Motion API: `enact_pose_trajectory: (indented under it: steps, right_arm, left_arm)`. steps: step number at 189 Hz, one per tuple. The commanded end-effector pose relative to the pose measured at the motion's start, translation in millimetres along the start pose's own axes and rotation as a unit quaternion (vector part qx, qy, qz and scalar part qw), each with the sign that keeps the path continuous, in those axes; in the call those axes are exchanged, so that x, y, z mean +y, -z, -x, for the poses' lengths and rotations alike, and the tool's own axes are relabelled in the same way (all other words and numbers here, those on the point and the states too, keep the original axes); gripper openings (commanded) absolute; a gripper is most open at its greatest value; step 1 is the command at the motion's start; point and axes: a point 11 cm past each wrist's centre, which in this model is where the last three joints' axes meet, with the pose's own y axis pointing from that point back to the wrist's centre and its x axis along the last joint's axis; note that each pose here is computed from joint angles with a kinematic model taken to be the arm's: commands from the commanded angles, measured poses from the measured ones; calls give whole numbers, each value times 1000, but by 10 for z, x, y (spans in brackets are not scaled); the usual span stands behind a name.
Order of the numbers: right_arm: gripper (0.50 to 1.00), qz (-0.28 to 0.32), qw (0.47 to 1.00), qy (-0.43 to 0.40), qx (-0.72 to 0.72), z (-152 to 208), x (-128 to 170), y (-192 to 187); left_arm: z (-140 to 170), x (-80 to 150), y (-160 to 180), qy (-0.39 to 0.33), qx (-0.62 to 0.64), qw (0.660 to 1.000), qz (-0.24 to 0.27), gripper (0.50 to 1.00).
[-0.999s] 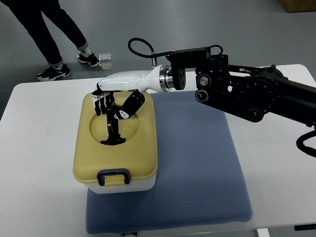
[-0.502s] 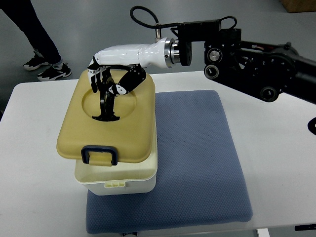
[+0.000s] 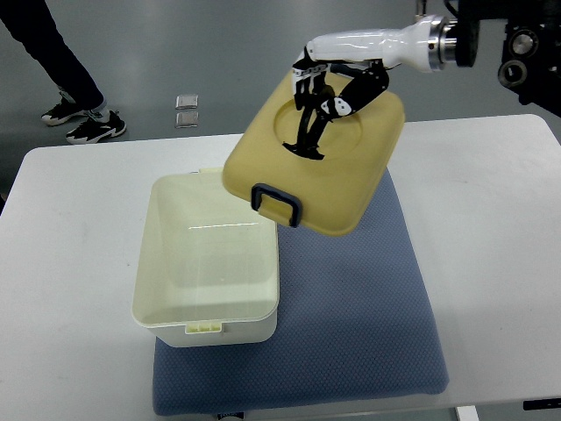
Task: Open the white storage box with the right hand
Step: 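Lift the yellow lid off the white box with the right hand, then lower the yellow lid onto the cushion beside the box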
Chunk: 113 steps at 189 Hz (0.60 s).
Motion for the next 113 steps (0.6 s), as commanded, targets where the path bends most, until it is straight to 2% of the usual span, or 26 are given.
enact_pose_trajectory:
  steps: [1,52,85,113]
  right_arm:
    - [500,37,999,10,-4,123,159,-254]
    - [500,142,989,34,26,557,380,-987]
    - [500,142,989,47,10,926,290,-1085]
    - [500,108,992,58,-1,1225,-35,-922]
  left_arm:
    - [7,0,-6,1,0,1000,0,1000]
    - [39,0,3,6,0,1000,0,1000]
    - [44,0,-5,6,-1,1000,0,1000]
    - [39,0,-6,6,-1,1000,1,1000]
